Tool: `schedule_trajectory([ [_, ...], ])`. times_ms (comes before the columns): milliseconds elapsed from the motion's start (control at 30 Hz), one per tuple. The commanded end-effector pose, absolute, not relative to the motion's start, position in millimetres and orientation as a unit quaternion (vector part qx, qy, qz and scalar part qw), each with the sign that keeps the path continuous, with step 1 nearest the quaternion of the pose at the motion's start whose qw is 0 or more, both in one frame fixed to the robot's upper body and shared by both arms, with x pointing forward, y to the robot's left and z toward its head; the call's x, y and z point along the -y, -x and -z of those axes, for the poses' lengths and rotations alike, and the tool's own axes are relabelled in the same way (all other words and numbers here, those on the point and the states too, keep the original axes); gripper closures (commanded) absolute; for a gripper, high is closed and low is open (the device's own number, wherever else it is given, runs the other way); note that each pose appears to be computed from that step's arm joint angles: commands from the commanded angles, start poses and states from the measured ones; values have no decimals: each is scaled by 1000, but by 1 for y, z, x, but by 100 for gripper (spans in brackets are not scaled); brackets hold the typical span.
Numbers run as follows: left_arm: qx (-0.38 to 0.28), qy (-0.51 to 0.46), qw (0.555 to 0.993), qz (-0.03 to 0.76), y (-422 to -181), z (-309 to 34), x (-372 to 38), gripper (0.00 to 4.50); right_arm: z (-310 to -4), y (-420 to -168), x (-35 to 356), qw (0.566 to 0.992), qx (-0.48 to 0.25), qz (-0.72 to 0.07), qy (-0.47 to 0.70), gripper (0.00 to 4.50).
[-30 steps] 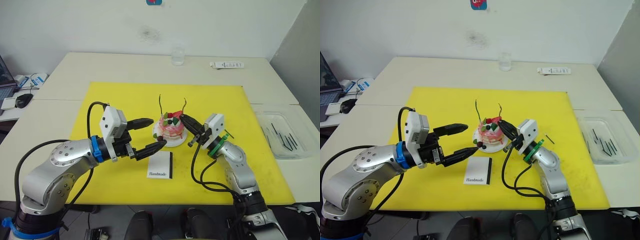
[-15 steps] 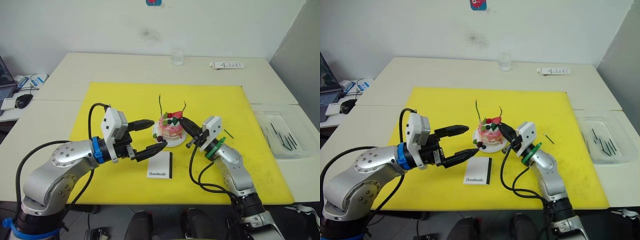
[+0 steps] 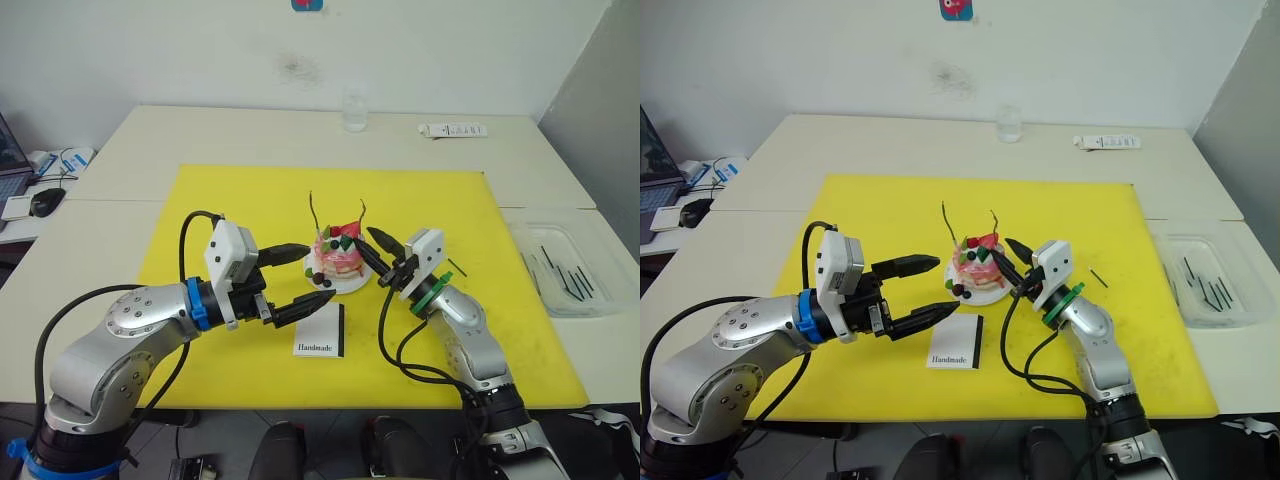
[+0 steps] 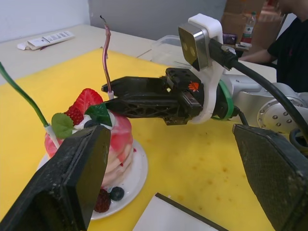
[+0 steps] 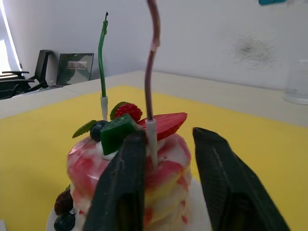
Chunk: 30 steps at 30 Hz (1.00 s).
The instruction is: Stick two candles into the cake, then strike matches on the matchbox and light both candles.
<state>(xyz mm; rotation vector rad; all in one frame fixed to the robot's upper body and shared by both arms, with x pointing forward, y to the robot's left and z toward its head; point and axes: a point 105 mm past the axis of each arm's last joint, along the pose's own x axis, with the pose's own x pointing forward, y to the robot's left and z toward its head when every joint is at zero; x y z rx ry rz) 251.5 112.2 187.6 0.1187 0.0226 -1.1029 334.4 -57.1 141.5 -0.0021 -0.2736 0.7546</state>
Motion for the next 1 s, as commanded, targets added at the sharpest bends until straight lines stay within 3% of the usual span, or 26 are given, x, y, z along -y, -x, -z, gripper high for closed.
schedule_trajectory([
  [33, 13, -71, 844, 531, -248, -196, -108, 0, -156, -331, 53, 914, 156, -376, 5, 144],
  [100, 14, -72, 846, 529, -250, -195, -108, 0, -160, -327, 54, 911, 161, -380, 10, 81],
  [433, -16, -72, 857, 510, -259, -191, -116, 0, -175, -310, 77, 904, 158, -396, 45, 81],
  [600, -47, -62, 875, 477, -269, -194, -144, 0, -182, -296, 95, 897, 135, -416, 70, 81],
  [700, -107, -19, 878, 466, -269, -188, -165, 0, -176, -282, 103, 881, 94, -452, 106, 142],
  [833, -250, 69, 834, 487, -242, -164, -179, 0, -164, -265, 104, 855, 39, -495, 147, 276],
  [1000, -338, 163, 796, 475, -227, -148, -184, 0, -150, -254, 95, 824, 15, -531, 200, 446],
])
